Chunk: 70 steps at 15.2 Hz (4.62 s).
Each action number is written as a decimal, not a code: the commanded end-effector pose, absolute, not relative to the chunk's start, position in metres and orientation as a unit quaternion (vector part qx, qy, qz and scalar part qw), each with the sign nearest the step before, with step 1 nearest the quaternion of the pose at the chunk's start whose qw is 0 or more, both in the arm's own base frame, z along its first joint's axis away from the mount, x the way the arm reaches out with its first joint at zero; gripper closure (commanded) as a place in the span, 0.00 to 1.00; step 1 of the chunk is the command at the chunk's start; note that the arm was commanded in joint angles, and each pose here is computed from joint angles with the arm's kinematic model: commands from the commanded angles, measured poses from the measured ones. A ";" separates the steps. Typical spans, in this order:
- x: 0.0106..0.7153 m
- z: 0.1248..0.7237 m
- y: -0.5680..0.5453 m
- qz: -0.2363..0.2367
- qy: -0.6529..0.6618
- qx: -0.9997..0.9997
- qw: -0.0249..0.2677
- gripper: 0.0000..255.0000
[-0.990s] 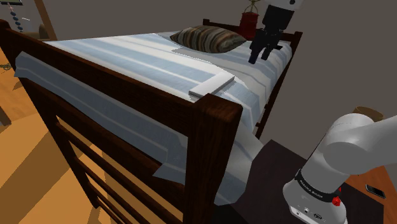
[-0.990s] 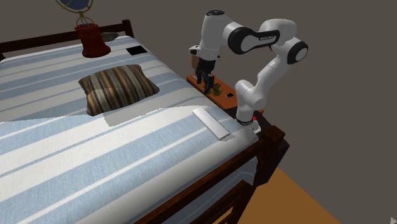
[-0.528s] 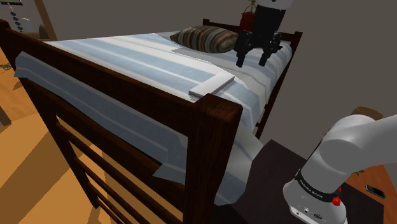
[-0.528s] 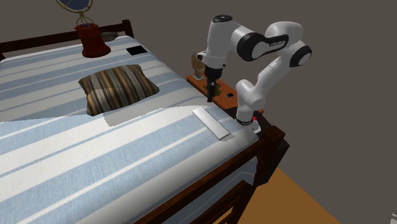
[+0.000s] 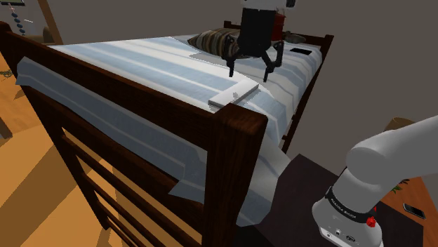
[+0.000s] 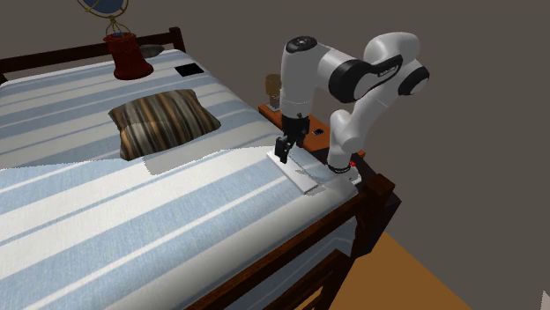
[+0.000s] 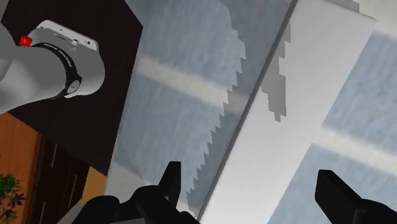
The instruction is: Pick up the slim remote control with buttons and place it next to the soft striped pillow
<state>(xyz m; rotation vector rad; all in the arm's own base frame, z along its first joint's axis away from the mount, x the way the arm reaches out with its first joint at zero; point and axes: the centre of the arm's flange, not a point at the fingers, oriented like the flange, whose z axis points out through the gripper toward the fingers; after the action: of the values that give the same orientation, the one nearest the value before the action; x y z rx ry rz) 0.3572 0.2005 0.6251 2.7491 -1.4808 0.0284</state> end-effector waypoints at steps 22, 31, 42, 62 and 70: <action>0.374 0.585 0.217 -0.001 -0.536 0.844 0.010 1.00; 0.374 0.612 0.217 -0.001 -0.536 0.844 0.010 1.00; 0.374 0.670 0.217 -0.001 -0.536 0.844 0.010 1.00; 0.374 0.775 0.217 -0.001 -0.536 0.844 0.010 1.00; 0.399 0.780 0.128 -0.001 -0.536 0.844 0.010 1.00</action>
<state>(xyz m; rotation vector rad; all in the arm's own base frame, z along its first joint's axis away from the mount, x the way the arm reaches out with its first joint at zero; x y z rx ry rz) 0.3978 0.1392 0.7785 2.6340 -1.6754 -0.0047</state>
